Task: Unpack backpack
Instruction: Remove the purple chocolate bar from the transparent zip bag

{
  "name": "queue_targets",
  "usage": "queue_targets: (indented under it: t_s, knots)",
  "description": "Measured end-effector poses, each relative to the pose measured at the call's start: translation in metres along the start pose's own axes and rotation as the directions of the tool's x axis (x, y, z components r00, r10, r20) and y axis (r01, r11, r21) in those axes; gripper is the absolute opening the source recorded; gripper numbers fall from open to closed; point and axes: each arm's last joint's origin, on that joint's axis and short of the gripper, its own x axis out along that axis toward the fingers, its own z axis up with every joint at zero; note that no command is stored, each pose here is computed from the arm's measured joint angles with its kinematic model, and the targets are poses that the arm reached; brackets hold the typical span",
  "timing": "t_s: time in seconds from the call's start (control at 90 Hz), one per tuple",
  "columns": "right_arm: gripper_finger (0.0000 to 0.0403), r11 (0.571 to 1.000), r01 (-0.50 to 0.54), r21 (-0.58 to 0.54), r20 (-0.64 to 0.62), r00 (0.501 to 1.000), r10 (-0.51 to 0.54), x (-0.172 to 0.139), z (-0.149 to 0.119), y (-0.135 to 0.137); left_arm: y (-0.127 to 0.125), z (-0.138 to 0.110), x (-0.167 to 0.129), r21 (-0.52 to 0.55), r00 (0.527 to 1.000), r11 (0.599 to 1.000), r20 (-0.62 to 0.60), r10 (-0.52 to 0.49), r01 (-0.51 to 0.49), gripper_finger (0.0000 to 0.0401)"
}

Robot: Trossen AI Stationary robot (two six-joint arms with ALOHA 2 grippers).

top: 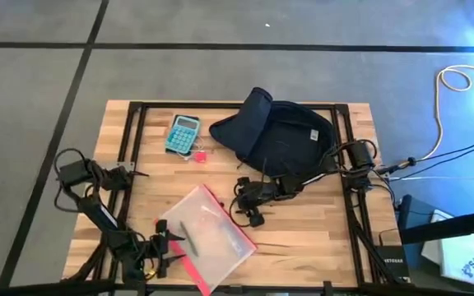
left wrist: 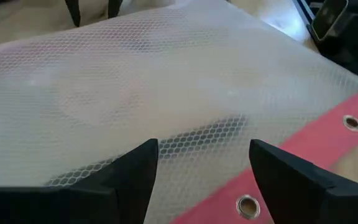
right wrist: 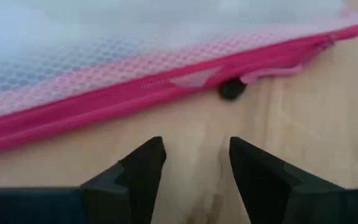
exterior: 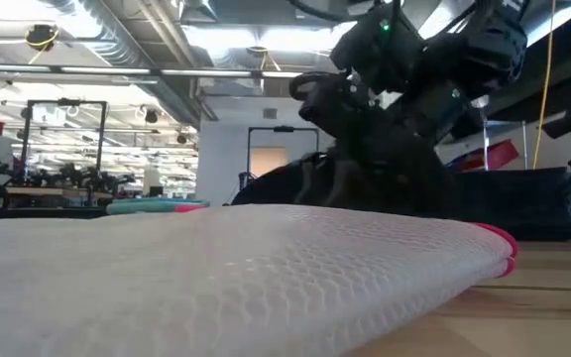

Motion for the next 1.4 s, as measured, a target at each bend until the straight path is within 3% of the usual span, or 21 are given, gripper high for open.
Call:
queue_targets:
  t_s: [0.322, 0.633, 1.011, 1.2, 1.4]
  knots:
    - [0.0174, 1.0, -0.017, 0.0, 0.05, 0.999, 0.017, 0.006, 0.017, -0.002, 0.008, -0.006, 0.005, -0.03, 0.995, 0.999, -0.101, 0.026, -0.029, 0.0239]
    - [0.0174, 0.997, -0.082, -0.008, 0.066, 0.994, 0.083, 0.007, 0.032, 0.0, 0.01, -0.018, 0.016, -0.029, 0.993, 0.997, -0.094, 0.066, -0.069, 0.0239]
    - [0.0174, 0.987, -0.159, 0.016, 0.164, 0.974, 0.154, 0.006, 0.074, 0.01, 0.019, -0.013, 0.026, 0.095, 0.987, 0.983, -0.017, 0.162, -0.16, 0.0239]
    - [0.0174, 0.983, -0.182, 0.007, 0.059, 0.982, 0.181, 0.008, 0.078, 0.012, 0.022, -0.009, 0.033, 0.097, 0.982, 0.978, -0.011, 0.188, -0.186, 0.0239]
    - [0.0174, 0.965, -0.198, 0.174, -0.019, 0.979, 0.205, 0.009, 0.089, 0.018, 0.023, -0.009, 0.033, 0.091, 0.982, 0.978, -0.01, 0.19, -0.188, 0.0239]
